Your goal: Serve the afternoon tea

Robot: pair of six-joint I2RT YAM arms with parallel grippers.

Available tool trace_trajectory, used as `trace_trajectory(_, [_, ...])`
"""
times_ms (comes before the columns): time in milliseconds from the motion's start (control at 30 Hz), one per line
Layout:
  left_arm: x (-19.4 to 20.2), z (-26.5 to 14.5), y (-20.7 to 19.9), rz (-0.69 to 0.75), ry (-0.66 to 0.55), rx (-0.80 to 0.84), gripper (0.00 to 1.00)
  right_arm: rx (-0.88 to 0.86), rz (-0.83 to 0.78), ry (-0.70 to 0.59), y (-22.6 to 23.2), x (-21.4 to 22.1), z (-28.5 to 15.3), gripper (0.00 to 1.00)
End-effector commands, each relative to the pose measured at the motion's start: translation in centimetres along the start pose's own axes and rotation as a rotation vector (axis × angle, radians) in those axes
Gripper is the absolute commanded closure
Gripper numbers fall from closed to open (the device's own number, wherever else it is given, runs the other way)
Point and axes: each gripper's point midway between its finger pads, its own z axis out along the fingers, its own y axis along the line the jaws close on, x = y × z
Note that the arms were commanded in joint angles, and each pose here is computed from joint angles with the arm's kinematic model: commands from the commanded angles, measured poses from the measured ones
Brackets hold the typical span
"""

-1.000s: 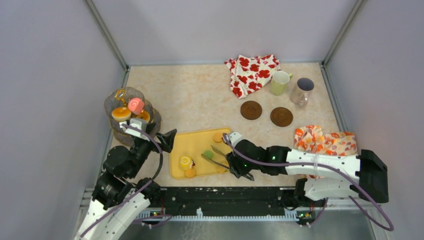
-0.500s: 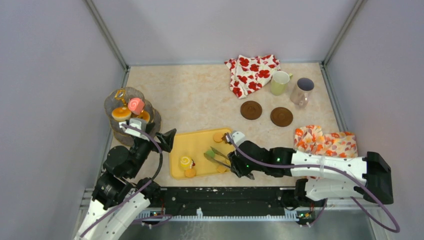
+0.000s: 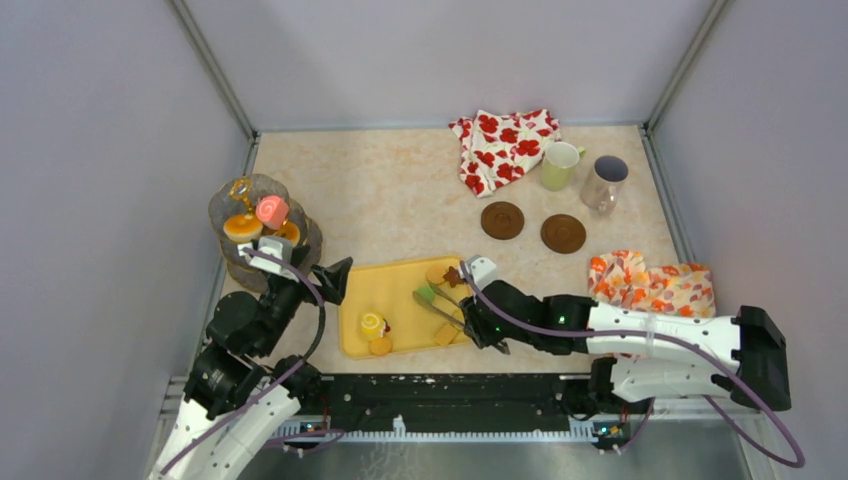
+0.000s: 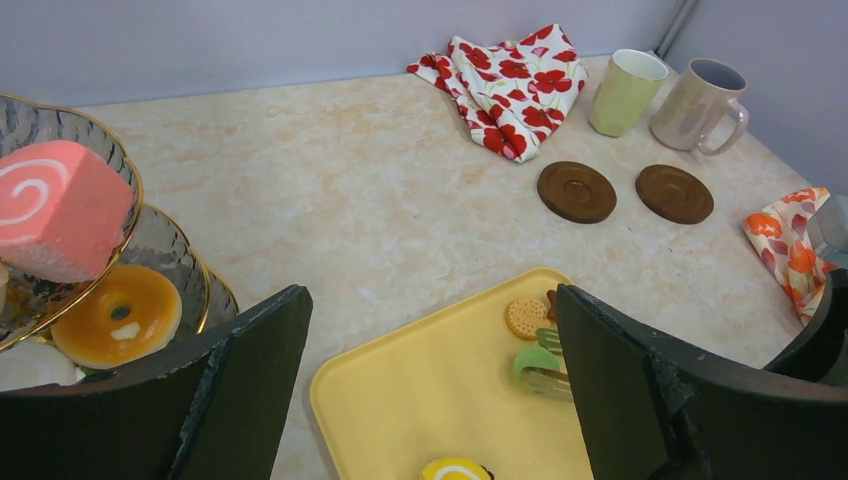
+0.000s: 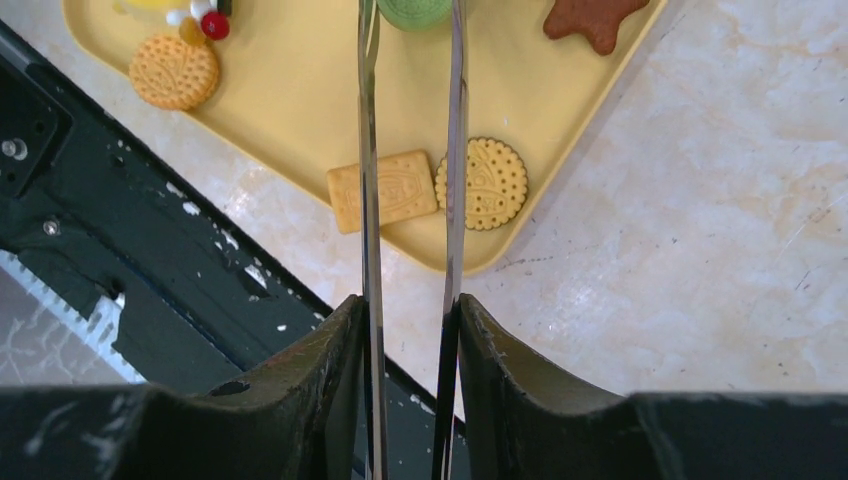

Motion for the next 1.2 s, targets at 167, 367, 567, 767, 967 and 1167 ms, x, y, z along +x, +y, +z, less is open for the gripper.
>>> trace_trajectory(167, [-6.3, -1.5, -0.2, -0.027, -0.115, -0.015, 0.01, -0.026, 0.042, -0.269, 3.0, -9.6, -1.1, 0.64])
trace_trajectory(367, [-9.8, -3.2, -0.2, -0.034, -0.172, -0.020, 0.01, -0.099, 0.031, -0.362, 6.3, -14.6, -0.6, 0.64])
trace_trajectory(567, [-11.6, -4.3, -0.4, -0.047, -0.201, -0.014, 0.01, -0.155, 0.008, -0.403, 9.5, -18.8, 1.9, 0.64])
trace_trajectory(767, [-12.5, -5.6, -0.1, -0.041, -0.213, -0.024, 0.01, -0.249, 0.012, -0.460, 12.6, -22.4, 4.4, 0.64])
trace_trajectory(967, [-13.0, -6.5, 0.2, -0.032, -0.232, -0.032, 0.01, -0.286, 0.013, -0.487, 14.6, -25.8, 5.9, 0.64])
trace_trajectory(1167, [-13.6, -7.2, 0.3, -0.025, -0.243, -0.037, 0.01, -0.252, 0.010, -0.444, 15.0, -26.3, 8.3, 0.64])
